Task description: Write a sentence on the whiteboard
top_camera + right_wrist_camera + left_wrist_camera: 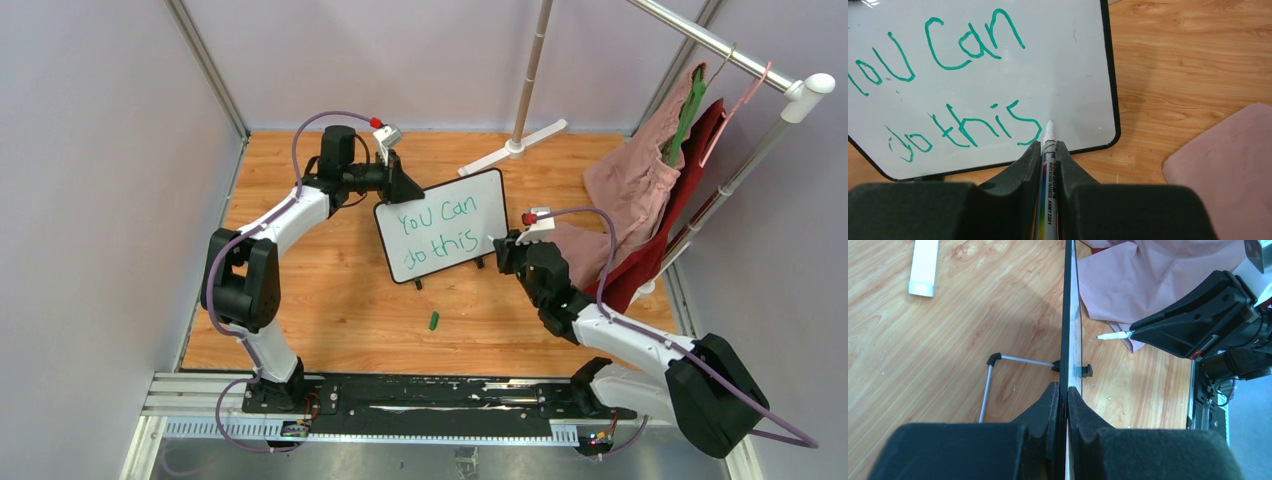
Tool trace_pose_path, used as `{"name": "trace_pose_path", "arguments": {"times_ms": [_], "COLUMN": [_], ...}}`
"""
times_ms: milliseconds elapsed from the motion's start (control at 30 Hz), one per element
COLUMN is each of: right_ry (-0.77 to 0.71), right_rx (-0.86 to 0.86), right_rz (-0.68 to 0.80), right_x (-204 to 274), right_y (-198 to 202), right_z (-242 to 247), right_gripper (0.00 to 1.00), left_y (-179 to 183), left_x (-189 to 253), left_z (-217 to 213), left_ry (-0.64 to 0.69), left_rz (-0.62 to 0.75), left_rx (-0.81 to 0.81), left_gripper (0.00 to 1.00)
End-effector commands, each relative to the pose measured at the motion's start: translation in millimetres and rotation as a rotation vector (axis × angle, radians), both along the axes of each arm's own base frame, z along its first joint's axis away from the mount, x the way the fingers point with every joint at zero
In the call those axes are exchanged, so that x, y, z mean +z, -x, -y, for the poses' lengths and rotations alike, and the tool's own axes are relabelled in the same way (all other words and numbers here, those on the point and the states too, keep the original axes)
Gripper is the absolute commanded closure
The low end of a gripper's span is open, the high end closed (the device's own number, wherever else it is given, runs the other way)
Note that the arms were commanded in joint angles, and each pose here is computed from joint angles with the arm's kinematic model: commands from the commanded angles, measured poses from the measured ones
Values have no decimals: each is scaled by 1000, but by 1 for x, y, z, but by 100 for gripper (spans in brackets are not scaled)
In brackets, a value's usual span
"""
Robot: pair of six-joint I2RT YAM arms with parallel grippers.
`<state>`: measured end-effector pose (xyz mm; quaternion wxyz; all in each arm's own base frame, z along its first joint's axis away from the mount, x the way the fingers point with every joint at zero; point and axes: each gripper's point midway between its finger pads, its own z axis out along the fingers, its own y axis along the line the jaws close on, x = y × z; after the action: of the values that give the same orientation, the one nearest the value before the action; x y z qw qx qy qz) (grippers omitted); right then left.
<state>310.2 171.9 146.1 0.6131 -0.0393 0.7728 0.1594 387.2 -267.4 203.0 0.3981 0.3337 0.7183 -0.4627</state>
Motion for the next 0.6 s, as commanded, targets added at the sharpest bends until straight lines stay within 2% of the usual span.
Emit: {"name": "trace_pose_path", "arguments": {"times_ms": [0, 567], "right_ry": [-27, 0], "right_rx": [23, 6], "right_rz": [9, -29], "right_x": [12, -4], "right_y": [-6, -11], "right_z": [-7, -7], "right_gripper": [100, 100], "left_y": [18, 19], "left_x": [-44, -45], "left_z": [6, 6], "left_ry": [-77, -81], "left_rz": [-132, -134], "left_rx": [-15, -15], "left_gripper": [100, 100]}}
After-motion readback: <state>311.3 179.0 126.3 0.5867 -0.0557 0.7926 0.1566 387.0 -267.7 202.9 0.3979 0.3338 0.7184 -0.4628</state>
